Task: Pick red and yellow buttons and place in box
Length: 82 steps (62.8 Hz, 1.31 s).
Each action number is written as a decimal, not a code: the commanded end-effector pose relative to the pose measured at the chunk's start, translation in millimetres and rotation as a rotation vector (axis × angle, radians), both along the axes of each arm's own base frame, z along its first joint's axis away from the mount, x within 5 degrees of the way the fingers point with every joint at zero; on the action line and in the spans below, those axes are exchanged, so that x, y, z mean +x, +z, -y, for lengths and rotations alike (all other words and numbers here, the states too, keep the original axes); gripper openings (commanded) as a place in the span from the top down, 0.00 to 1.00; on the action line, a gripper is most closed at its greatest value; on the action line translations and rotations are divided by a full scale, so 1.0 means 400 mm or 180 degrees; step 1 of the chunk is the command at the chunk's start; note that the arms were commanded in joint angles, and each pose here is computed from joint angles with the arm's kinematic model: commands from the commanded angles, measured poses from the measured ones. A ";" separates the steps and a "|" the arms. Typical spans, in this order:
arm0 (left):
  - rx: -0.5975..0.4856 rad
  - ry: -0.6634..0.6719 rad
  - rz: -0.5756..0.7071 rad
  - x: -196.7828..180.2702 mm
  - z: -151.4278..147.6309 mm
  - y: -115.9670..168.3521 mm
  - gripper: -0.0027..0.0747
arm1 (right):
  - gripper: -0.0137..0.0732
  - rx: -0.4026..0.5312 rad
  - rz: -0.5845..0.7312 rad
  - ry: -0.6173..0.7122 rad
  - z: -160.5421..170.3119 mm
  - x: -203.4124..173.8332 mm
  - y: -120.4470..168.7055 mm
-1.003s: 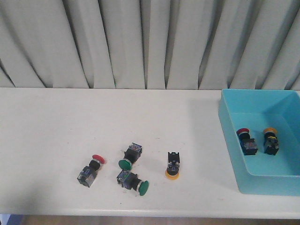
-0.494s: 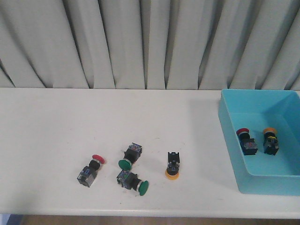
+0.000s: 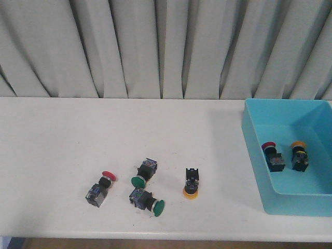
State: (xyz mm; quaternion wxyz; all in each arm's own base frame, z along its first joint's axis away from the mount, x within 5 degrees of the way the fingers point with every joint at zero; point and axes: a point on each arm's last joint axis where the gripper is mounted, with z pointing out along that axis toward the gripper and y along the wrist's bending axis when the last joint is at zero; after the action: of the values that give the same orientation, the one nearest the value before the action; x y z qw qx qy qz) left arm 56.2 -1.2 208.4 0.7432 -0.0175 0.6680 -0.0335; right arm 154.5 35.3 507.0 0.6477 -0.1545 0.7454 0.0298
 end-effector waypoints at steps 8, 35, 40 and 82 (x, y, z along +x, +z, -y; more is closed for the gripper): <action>-0.0228 -0.0057 0.0099 0.001 0.002 -0.026 0.97 | 0.85 0.0075 0.0310 -0.0015 0.003 -0.012 0.036; 0.0124 -0.0008 0.0105 0.001 0.001 -0.026 0.97 | 0.85 0.0075 0.0310 -0.0015 0.003 -0.012 0.036; 0.0046 -0.0012 0.0103 0.001 0.001 -0.026 0.97 | 0.85 0.0075 0.0310 -0.0015 0.003 -0.012 0.036; 0.0041 -0.0012 0.0122 0.000 0.001 -0.023 0.97 | 0.85 0.0075 0.0310 -0.0015 0.003 -0.012 0.036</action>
State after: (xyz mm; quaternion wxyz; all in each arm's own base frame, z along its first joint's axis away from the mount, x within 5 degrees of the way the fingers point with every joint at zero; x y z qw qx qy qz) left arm 56.2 -1.1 208.4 0.7436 -0.0090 0.6682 -0.0231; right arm 154.5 35.3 507.0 0.6477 -0.1545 0.7454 0.0298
